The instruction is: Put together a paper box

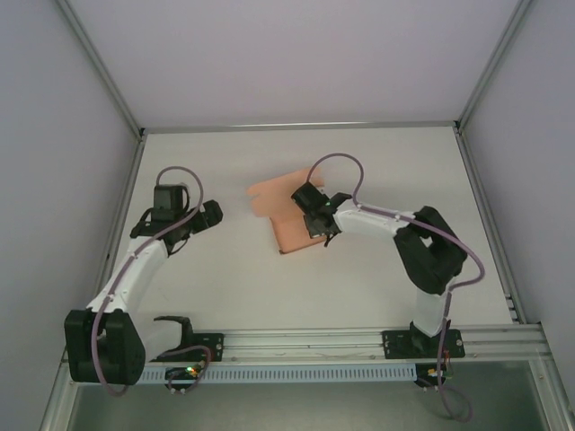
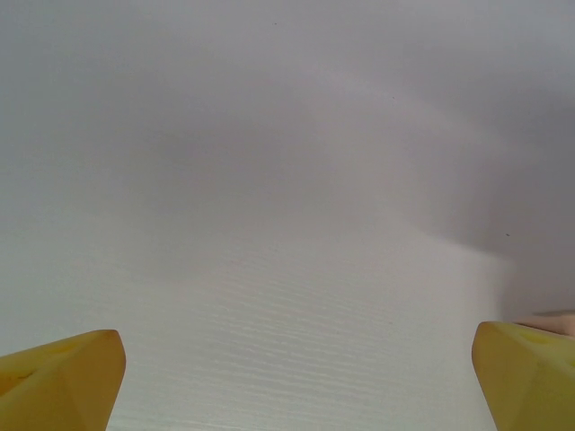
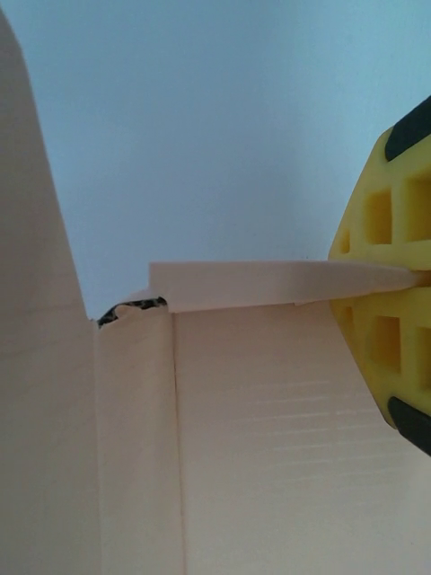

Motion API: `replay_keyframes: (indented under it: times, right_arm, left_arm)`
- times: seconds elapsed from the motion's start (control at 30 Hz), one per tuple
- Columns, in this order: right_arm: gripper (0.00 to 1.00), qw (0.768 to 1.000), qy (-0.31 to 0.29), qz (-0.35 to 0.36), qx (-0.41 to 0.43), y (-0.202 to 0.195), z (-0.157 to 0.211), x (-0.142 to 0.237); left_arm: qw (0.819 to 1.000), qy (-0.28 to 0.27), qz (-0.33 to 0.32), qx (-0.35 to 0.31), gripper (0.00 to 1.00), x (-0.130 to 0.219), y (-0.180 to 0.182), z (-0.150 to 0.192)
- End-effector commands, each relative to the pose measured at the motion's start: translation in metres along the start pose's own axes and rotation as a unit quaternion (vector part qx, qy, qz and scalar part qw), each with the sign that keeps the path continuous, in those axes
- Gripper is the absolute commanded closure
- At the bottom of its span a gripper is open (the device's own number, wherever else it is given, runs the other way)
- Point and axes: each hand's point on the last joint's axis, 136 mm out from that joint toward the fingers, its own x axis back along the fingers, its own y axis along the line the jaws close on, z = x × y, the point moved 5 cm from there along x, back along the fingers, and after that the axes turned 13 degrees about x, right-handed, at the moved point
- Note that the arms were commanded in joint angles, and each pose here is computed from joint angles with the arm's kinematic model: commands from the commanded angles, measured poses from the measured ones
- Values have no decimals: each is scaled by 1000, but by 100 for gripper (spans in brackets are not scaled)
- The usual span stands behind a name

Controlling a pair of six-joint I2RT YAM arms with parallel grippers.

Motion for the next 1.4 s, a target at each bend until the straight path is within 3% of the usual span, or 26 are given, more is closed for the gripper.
replay_keyframes:
  times: [0.0,0.17,0.33,0.53,0.77,0.9,1.07,1.2,1.37]
  right_arm:
    - [97,999,21,34,-10,-4,1,-7]
    - [85,999,35,27,-22,2,4,-17]
    - [50,998,-29,-15,-44,-1,-15,14]
    - [31,992,-88,-60,-65,-25,-26,47]
    - [4,962,-209,-151,86,-59,-54,80]
    - [1,921,-252,-233,182,-75,-67,86]
    - [6,867,-253,-298,310,-71,-72,79]
    - [8,846,-234,-318,359,-70,-79,66]
    - [12,840,-212,-329,376,-73,-90,48]
  left_arm:
    - [1000,5,-4,-11,0,3,4,5]
    - [999,17,27,-24,0,2,-5,7]
    - [989,34,125,-75,0,4,-36,13]
    - [972,56,171,-150,0,1,-69,23]
    - [939,120,186,-263,1,-21,-105,28]
    - [919,152,194,-306,8,-36,-118,25]
    - [884,195,226,-359,19,-44,-130,33]
    - [865,226,234,-382,28,-49,-137,37]
    - [861,238,221,-392,38,-64,-140,32]
